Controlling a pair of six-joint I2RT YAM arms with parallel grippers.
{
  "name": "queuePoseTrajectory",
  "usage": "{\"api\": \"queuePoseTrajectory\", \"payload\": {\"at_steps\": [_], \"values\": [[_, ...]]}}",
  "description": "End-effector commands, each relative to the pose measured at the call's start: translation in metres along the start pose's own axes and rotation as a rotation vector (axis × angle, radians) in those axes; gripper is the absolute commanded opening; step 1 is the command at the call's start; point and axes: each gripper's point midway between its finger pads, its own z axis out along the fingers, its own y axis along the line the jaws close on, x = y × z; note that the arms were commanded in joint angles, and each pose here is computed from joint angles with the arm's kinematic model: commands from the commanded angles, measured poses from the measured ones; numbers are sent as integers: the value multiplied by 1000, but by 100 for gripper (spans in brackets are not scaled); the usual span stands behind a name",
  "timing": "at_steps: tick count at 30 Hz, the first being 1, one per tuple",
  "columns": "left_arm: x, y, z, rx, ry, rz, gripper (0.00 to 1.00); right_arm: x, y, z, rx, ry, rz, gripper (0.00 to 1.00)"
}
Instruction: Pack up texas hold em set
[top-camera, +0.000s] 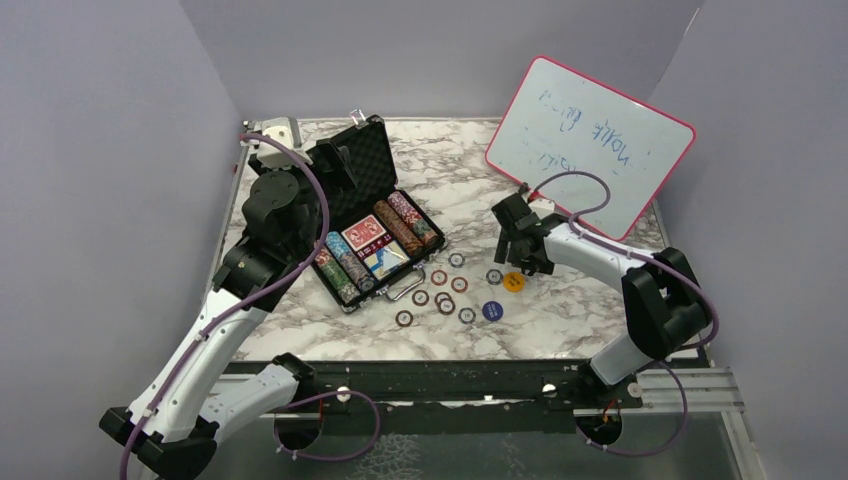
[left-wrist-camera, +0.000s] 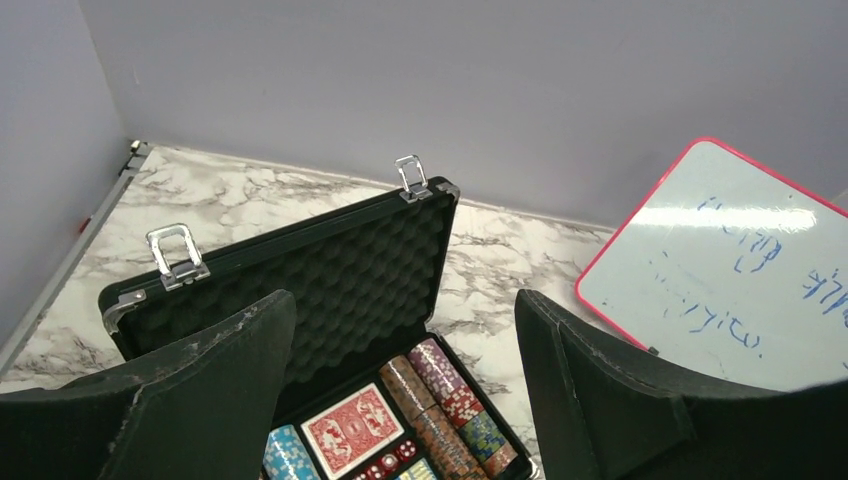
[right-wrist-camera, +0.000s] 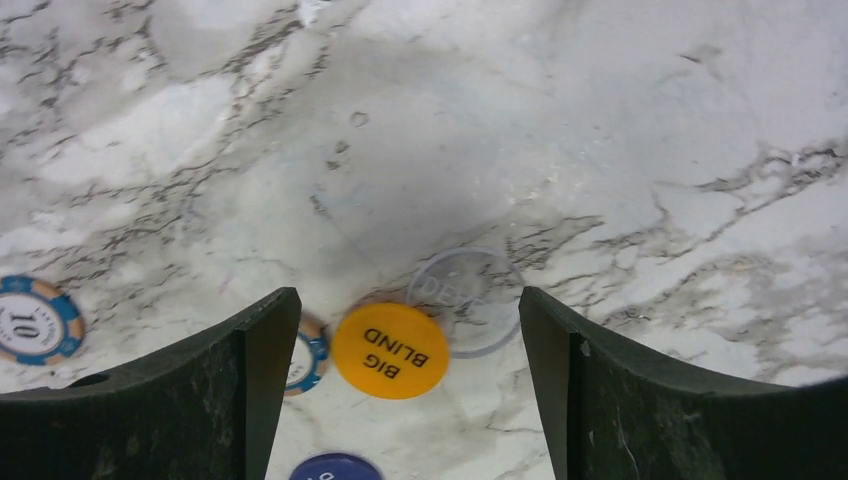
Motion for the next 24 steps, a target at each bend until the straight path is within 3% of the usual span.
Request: {"api": "queuePoseTrajectory", "payload": {"at_steps": [1,10,16,20,24], "values": [[3,-3,-2,20,11,-21,83,3,-29,4,101,-2,99,84],[4,3,-6,5,9,-25,83,22,-46,10,154,67,169,84],[3,7,-8,-9,1,-31,83,50,-43,15,102,142,258,84],[2,5,-8,-4,3,-30,83,58,-42,14,104,170,314,71],[4,6,-8,-6,8,-30,83,55,-43,17,98,146,304,65]]}}
